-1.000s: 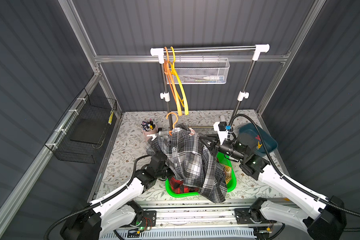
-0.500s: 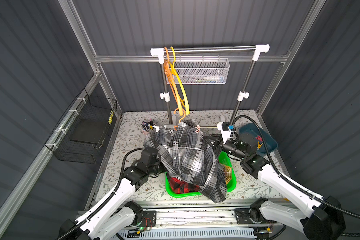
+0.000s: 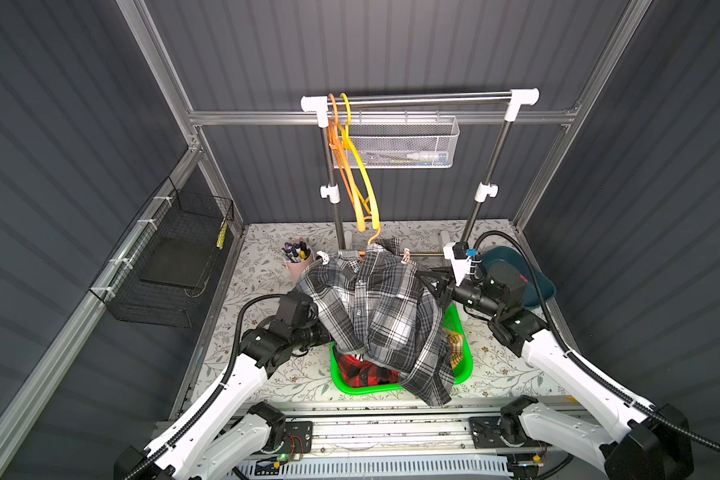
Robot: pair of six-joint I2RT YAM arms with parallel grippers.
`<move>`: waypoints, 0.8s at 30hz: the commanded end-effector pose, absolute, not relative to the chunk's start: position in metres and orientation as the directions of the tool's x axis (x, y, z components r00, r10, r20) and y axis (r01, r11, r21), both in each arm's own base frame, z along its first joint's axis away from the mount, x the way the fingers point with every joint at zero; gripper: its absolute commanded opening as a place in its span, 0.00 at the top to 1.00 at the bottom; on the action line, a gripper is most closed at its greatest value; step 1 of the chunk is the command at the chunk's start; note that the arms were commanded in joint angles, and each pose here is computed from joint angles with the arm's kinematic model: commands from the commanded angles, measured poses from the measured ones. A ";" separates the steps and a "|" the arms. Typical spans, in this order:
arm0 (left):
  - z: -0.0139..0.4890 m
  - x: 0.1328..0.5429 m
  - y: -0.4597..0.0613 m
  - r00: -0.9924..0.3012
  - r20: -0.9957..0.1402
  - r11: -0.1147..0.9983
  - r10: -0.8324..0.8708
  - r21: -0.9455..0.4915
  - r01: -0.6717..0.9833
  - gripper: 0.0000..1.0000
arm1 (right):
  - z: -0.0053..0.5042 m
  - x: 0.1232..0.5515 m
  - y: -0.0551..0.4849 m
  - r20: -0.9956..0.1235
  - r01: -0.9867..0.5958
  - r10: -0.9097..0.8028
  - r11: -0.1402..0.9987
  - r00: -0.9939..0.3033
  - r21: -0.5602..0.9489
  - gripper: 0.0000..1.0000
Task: Remove the clothespins securing long-sleeve shirts to the hanger
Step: Place the long-sleeve shirt at the bin.
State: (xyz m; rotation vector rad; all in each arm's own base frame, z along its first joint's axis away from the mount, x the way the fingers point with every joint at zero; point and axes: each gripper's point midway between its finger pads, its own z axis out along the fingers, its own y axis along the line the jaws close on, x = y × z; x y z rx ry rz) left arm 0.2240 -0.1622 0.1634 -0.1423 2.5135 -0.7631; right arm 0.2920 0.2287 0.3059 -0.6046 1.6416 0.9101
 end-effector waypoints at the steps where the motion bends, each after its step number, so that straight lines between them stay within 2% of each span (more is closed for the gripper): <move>1: 0.162 0.226 -0.136 -0.845 -0.455 0.875 -0.282 -0.483 -0.032 0.17 | 0.304 0.304 0.211 -0.972 -0.725 0.041 0.659 -0.232 0.201 1.00; 8: 0.165 0.229 -0.116 -0.813 -0.417 0.814 -0.407 -0.568 -0.117 0.17 | 0.305 0.313 0.201 -0.972 -0.688 0.031 0.701 -0.232 0.187 1.00; 16: 0.155 0.228 -0.119 -0.821 -0.388 0.789 -0.418 -0.604 -0.116 0.17 | 0.317 0.318 0.187 -0.977 -0.657 0.048 0.733 -0.207 0.175 1.00; 19: 0.170 0.231 -0.127 -0.816 -0.439 0.782 -0.376 -0.623 -0.026 0.24 | 0.320 0.320 0.177 -0.978 -0.637 0.046 0.753 -0.202 0.167 1.00; 22: 0.202 0.230 -0.148 -0.825 -0.530 0.773 -0.194 -0.600 0.204 0.31 | 0.321 0.321 0.168 -0.977 -0.618 0.055 0.767 -0.205 0.173 1.00; 24: 0.217 0.225 -0.161 -0.830 -0.554 0.745 -0.068 -0.582 0.327 0.30 | 0.321 0.321 0.166 -0.976 -0.616 0.056 0.767 -0.210 0.177 1.00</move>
